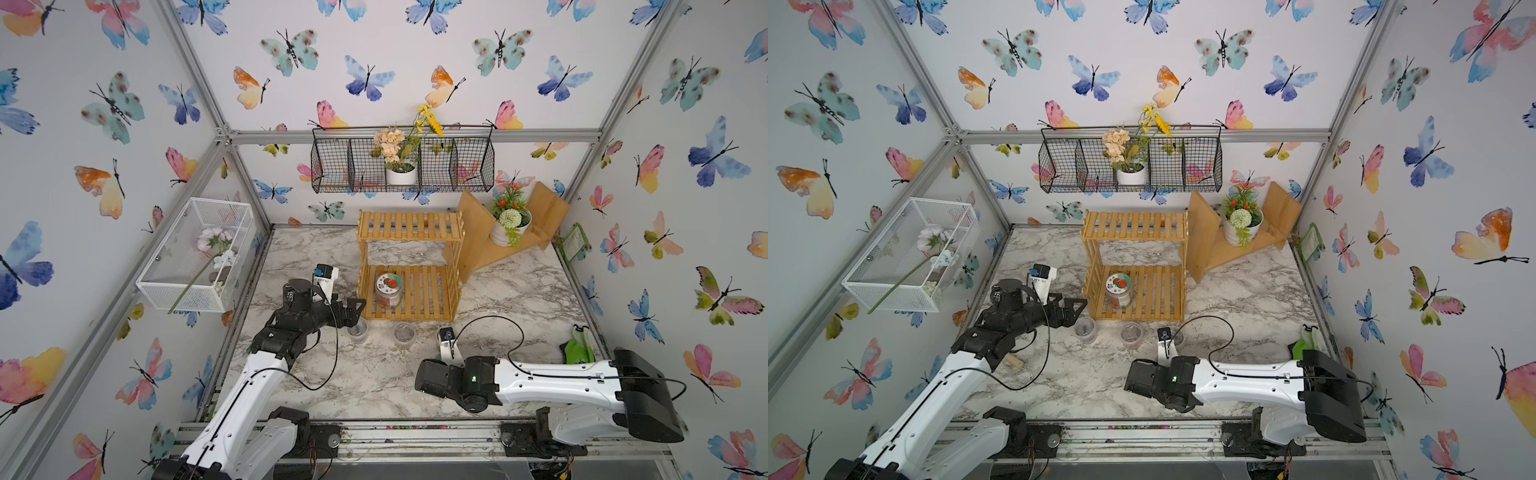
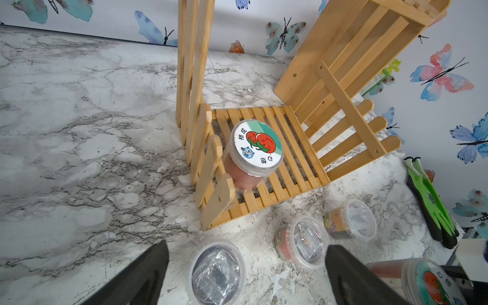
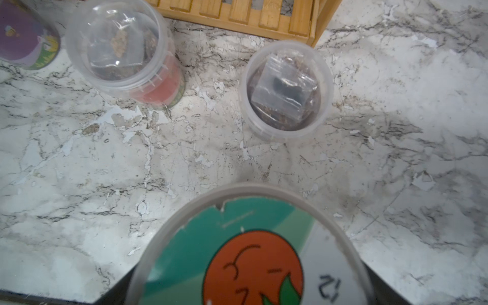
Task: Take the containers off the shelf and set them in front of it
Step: Place the container at the center of the board.
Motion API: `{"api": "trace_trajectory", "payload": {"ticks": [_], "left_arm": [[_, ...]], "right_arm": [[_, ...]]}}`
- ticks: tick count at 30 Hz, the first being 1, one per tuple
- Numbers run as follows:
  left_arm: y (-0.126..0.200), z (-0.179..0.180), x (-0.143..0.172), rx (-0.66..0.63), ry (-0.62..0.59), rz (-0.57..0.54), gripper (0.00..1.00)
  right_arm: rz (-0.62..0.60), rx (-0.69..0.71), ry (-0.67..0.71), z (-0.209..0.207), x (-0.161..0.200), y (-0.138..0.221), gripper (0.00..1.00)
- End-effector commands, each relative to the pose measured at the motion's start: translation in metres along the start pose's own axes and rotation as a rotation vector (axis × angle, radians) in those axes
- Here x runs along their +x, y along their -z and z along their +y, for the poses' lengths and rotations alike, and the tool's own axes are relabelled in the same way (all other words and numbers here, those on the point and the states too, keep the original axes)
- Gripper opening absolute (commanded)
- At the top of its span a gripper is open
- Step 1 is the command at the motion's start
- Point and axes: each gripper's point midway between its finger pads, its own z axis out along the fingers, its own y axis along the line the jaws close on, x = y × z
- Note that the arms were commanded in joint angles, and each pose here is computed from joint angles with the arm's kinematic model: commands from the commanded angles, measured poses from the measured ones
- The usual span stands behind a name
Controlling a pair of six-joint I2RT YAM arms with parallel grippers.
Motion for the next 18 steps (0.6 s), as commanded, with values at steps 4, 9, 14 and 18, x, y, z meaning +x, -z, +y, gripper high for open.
{"api": "trace_trajectory", "payload": {"ticks": [4, 9, 14, 18], "left_arm": [[0.003, -0.004, -0.004, 0.020, -0.010, -0.008, 0.99], [0.003, -0.004, -0.003, 0.018, -0.008, -0.005, 0.99], [0.002, -0.004, -0.005, 0.022, -0.009, -0.005, 0.99], [0.001, -0.004, -0.006, 0.021, -0.013, -0.001, 0.99]], "right_arm": [[-0.052, 0.003, -0.053, -0.005, 0.000, -0.008, 0.75], [-0.077, 0.016, -0.052, -0.008, 0.000, -0.014, 0.77], [-0.076, 0.027, -0.061, -0.013, 0.000, -0.021, 0.82], [-0.069, 0.027, -0.065, -0.014, 0.002, -0.025, 0.86]]}}
